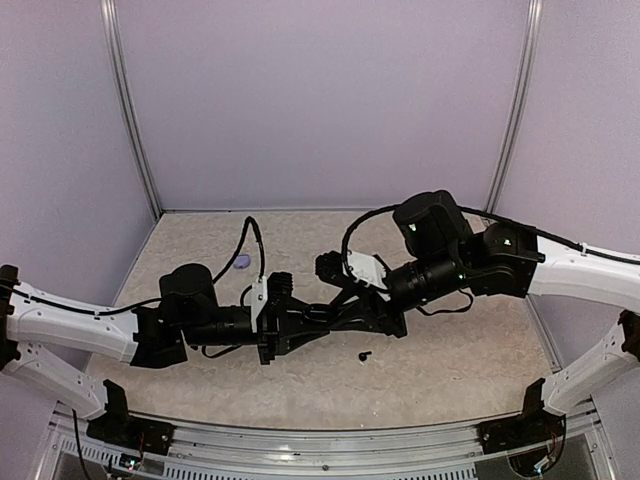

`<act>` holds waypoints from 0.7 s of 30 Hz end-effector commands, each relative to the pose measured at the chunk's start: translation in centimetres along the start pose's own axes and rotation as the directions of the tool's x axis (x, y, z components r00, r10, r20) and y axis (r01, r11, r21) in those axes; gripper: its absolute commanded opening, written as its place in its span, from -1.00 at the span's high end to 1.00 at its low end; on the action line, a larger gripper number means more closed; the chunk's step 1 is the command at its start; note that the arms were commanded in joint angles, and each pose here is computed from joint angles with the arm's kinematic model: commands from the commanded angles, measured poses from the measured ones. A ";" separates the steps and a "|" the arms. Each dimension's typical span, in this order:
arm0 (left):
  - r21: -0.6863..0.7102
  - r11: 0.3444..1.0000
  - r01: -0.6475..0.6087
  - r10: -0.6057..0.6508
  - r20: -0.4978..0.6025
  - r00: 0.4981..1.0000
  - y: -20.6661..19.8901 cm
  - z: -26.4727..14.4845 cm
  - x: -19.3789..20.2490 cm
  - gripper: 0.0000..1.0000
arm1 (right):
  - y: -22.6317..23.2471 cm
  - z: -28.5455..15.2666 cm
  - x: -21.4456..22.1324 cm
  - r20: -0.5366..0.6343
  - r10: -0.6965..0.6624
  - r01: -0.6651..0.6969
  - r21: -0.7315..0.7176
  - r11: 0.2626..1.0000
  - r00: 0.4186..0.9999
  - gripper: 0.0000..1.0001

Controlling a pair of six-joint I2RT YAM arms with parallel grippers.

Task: Insert the wireless bluetooth earbuds into the charging case
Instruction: Pass from the right arm to the left

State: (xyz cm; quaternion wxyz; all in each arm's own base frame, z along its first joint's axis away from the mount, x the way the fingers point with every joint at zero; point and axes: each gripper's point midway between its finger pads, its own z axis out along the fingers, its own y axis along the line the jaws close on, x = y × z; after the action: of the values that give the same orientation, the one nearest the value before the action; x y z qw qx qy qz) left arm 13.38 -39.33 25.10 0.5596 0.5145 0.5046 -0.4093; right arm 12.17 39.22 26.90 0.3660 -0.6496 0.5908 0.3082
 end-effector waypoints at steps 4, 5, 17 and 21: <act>-0.010 1.000 -0.011 0.011 0.013 1.000 0.3 0.2 -0.5 0.66 | 0.9 0.0 -0.3 0.029 -0.015 0.016 -0.022 1.000 0.999 0.64; -0.012 1.000 -0.015 0.015 0.013 1.000 0.3 0.1 -0.5 0.71 | 1.0 -0.2 -0.5 0.039 -0.017 0.018 -0.026 1.000 0.999 0.53; -0.013 1.000 -0.027 0.028 0.033 0.999 0.1 -0.8 -0.8 0.86 | 1.0 -2.7 -3.0 0.126 -0.057 0.056 0.010 0.998 0.990 -0.21; -0.023 1.000 -0.022 0.023 0.062 0.998 0.2 -1.0 -1.4 0.91 | 0.5 -1.8 -3.2 0.132 -0.039 0.037 0.017 0.999 0.990 -0.26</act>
State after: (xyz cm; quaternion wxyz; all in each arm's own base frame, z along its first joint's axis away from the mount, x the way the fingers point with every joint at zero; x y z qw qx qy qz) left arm 13.22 -38.94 24.80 0.5600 0.5175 0.5046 -0.4049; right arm 11.25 38.36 30.22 0.4083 -0.6438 0.5568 0.3298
